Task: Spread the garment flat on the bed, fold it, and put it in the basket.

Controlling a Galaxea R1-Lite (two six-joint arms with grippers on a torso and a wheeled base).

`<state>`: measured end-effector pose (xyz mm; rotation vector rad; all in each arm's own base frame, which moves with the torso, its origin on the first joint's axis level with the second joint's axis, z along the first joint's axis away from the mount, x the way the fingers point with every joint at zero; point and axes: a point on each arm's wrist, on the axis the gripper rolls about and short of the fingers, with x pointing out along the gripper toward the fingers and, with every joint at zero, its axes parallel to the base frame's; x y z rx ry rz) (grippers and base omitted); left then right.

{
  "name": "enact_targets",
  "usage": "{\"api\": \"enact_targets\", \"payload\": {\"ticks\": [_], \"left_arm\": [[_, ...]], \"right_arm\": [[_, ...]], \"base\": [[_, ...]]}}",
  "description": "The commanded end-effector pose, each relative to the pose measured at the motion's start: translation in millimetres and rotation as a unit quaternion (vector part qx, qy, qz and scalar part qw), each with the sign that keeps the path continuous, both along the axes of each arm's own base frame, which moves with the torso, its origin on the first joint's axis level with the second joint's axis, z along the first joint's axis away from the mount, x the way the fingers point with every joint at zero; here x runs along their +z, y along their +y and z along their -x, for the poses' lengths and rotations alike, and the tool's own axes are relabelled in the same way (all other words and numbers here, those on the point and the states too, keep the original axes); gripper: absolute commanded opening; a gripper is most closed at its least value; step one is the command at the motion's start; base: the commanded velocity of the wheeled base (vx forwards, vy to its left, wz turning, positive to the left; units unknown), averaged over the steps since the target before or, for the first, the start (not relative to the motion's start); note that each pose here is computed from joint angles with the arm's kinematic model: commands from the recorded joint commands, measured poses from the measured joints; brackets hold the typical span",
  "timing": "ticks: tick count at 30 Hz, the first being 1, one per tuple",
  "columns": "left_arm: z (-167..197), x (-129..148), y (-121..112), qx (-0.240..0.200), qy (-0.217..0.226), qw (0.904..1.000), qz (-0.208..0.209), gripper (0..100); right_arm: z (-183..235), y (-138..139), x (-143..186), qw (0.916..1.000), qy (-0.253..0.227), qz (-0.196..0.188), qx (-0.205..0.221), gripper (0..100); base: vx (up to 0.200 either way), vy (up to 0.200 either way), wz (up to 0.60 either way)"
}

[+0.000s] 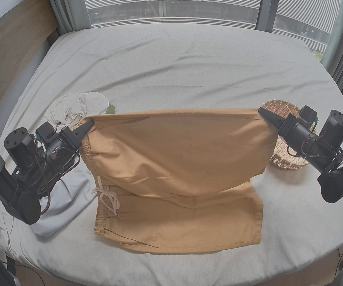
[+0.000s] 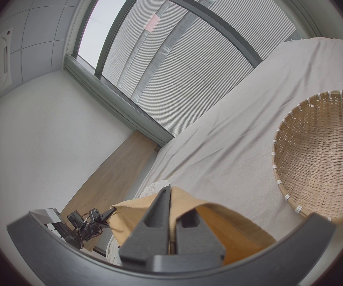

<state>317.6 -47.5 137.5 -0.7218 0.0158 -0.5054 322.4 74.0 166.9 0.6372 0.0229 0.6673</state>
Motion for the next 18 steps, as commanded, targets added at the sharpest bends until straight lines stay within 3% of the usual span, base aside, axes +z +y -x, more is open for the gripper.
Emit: {"api": "enact_targets", "payload": {"ticks": [1,18], "left_arm": [[-20.4,-14.9,-4.8,0.000,0.009,1.0000,-0.001,0],[-75.4,-32.7,-15.1,-0.003,-0.012,0.9999,0.001,0]], "right_arm": [[-25.9,-6.8,-13.6,0.9998,0.010,0.002,-0.017,0],[-79.5,-3.0,-11.7,0.9997,0.009,0.003,-0.023,0]], "base": [[0.000,0.000,0.00],[0.000,0.000,0.00]]}}
